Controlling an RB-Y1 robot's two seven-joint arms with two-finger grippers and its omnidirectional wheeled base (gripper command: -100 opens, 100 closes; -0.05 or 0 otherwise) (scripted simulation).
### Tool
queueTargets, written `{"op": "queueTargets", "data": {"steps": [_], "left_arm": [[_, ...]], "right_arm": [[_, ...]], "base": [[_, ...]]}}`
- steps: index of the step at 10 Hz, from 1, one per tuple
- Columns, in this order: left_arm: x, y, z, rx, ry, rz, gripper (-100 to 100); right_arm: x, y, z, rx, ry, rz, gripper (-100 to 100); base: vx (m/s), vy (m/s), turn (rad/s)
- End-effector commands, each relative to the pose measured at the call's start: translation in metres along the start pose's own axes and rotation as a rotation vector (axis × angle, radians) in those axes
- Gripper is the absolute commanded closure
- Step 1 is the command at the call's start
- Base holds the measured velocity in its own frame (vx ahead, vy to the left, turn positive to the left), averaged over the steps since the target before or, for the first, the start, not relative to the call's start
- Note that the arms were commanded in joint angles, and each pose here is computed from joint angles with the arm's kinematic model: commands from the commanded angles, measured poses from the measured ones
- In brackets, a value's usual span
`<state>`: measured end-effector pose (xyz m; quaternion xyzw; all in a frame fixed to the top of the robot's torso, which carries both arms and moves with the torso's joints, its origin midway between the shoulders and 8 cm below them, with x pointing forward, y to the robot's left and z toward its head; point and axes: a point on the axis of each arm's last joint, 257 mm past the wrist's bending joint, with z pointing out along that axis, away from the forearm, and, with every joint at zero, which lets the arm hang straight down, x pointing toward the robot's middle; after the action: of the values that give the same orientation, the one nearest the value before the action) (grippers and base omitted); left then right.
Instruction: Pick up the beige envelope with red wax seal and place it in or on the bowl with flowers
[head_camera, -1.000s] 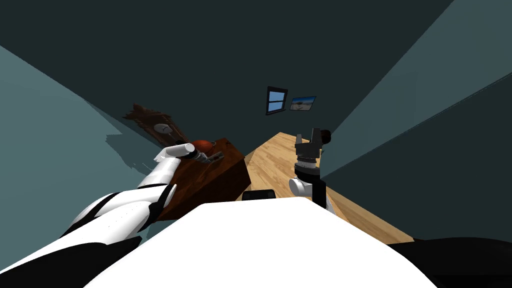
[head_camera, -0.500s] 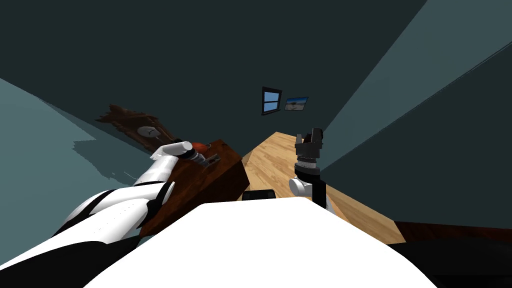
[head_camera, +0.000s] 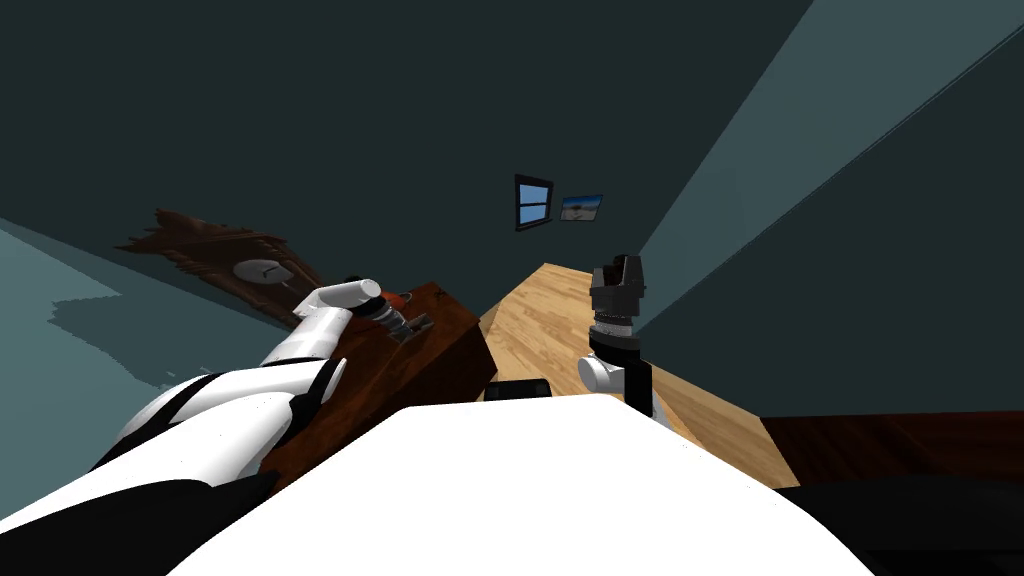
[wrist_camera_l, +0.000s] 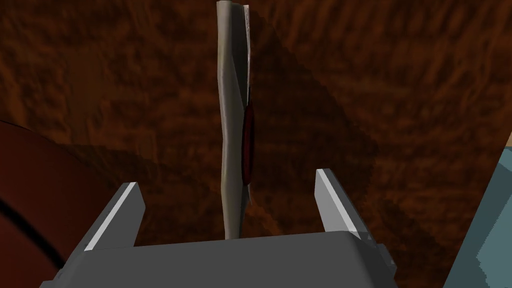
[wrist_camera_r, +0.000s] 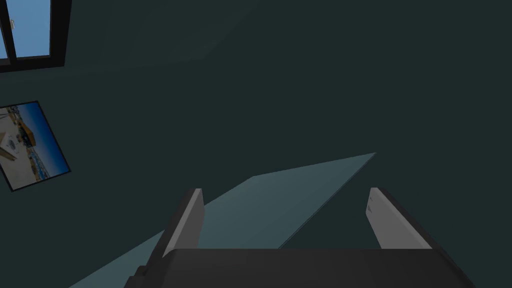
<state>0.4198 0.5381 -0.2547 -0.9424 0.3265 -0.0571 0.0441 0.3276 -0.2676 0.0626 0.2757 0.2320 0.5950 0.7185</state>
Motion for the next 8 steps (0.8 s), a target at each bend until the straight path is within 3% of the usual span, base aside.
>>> {"op": "queueTargets", "data": {"steps": [1,7,8], "left_arm": [[-0.005,0.005,-0.001,-0.025,-0.018,-0.006,-100],[-0.028,0.024,-0.014,-0.133,-0.106,-0.041,-100],[-0.026,0.022,-0.012,-0.122,-0.096,-0.038,-100]], "right_arm": [[0.000,0.000,0.000,0.000,0.000,0.000,0],[0.000,0.000,0.000,0.000,0.000,0.000,0],[0.000,0.000,0.000,0.000,0.000,0.000,0]], "base": [[0.015,0.010,-0.091],[0.019,0.012,-0.118],[0.009,0.006,-0.020]]}}
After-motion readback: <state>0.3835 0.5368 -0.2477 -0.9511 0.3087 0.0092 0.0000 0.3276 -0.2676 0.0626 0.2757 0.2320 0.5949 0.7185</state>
